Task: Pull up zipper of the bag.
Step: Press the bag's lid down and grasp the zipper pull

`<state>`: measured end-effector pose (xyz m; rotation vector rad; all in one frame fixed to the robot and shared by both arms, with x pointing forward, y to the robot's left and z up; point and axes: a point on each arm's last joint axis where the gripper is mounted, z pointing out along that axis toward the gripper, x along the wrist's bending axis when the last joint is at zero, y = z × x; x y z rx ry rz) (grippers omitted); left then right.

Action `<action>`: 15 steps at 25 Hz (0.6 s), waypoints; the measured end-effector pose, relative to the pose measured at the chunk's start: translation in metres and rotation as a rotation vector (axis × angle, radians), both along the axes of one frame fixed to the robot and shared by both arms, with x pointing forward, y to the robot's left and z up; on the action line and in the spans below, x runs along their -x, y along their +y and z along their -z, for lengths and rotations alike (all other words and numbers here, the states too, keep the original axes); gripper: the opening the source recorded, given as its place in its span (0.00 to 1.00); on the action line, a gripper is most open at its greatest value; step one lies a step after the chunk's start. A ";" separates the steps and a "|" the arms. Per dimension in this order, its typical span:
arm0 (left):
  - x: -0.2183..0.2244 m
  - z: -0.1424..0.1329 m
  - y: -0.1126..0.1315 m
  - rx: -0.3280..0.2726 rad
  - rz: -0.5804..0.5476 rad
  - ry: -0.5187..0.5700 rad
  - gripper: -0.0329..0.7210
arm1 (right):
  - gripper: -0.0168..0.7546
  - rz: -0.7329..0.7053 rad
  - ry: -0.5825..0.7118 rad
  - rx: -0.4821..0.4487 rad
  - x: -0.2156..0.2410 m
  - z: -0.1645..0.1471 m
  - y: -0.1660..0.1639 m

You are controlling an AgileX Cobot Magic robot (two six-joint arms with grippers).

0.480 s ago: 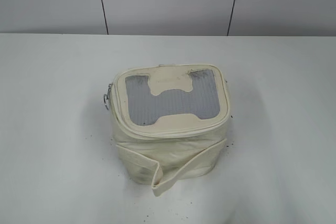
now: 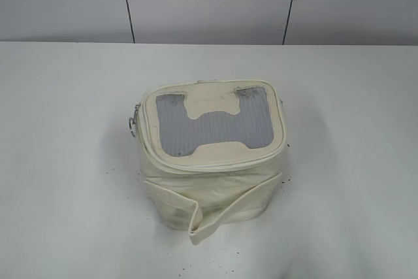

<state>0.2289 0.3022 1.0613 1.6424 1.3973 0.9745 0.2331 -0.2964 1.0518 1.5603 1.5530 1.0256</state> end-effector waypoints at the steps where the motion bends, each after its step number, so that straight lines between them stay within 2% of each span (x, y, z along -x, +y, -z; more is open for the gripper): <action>1: 0.000 0.000 0.000 0.000 0.000 0.000 0.36 | 0.74 0.000 0.000 0.000 0.000 0.000 0.000; 15: 0.000 0.000 0.000 0.000 0.000 0.000 0.36 | 0.74 0.000 0.000 0.000 0.000 0.000 0.000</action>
